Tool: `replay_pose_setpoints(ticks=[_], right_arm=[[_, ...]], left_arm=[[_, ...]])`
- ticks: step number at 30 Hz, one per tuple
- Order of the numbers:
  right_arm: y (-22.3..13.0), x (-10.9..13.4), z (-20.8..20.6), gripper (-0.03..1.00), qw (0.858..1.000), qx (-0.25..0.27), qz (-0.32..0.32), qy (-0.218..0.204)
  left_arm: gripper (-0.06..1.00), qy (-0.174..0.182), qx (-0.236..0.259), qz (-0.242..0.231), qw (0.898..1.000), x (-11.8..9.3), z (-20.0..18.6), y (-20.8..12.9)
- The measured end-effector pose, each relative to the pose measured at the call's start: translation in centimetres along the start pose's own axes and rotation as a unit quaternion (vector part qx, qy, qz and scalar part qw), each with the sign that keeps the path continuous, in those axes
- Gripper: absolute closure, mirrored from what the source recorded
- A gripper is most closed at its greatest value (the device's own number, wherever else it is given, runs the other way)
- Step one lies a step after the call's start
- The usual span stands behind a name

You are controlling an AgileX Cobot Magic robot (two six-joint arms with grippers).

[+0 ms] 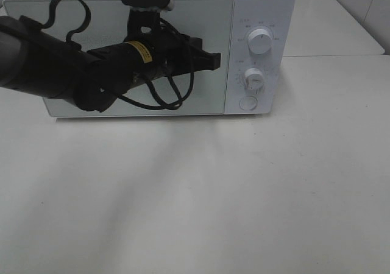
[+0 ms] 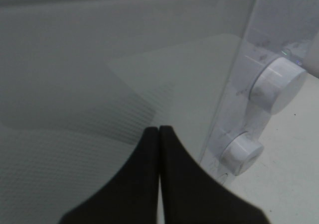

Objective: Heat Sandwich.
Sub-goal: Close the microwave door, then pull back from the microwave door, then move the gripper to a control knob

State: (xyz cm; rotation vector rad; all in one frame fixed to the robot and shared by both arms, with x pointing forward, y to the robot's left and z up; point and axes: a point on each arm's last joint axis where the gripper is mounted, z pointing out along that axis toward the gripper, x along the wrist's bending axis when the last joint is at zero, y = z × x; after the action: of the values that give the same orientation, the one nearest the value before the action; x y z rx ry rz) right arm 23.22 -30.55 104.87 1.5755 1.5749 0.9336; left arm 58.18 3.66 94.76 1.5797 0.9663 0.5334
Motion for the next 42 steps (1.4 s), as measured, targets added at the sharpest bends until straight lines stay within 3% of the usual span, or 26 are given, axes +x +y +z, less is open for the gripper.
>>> replay_pose_setpoints(ticks=[25, 26, 29, 30, 31, 32, 35, 39, 42], right_arm=[[0.0, 0.0, 0.0, 0.21, 1.0, 0.0, 0.0, 0.0], [0.0, 0.0, 0.0, 0.21, 1.0, 0.0, 0.0, 0.0], [0.0, 0.0, 0.0, 0.21, 1.0, 0.0, 0.0, 0.0], [0.0, 0.0, 0.0, 0.21, 1.0, 0.0, 0.0, 0.0], [0.0, 0.0, 0.0, 0.21, 1.0, 0.0, 0.0, 0.0], [0.0, 0.0, 0.0, 0.21, 1.0, 0.0, 0.0, 0.0], [0.0, 0.0, 0.0, 0.21, 1.0, 0.0, 0.0, 0.0], [0.0, 0.0, 0.0, 0.21, 1.0, 0.0, 0.0, 0.0], [0.0, 0.0, 0.0, 0.21, 1.0, 0.0, 0.0, 0.0]], left_arm=[[0.92, 0.022, 0.052, -0.011, 0.998, 1.1, -10.9, -2.1], [0.86, 0.023, 0.054, -0.011, 0.998, 1.1, -11.4, -2.2], [0.38, 0.028, 0.064, -0.015, 0.997, 1.3, -13.2, -2.8], [0.38, 0.028, 0.064, -0.015, 0.997, 1.3, -13.2, -2.8], [0.13, 0.029, 0.066, -0.016, 0.997, 1.3, -13.8, -3.0], [0.06, 0.029, 0.066, -0.016, 0.997, 1.3, -14.1, -3.0], [-0.01, 0.03, 0.073, -0.013, 0.997, 1.4, -14.9, -3.3], [-0.01, 0.021, 0.086, 0.01, 0.996, 1.2, -15.4, -3.2], [-0.01, 0.023, 0.13, 0.034, 0.991, 1.4, -16.0, -2.8]])
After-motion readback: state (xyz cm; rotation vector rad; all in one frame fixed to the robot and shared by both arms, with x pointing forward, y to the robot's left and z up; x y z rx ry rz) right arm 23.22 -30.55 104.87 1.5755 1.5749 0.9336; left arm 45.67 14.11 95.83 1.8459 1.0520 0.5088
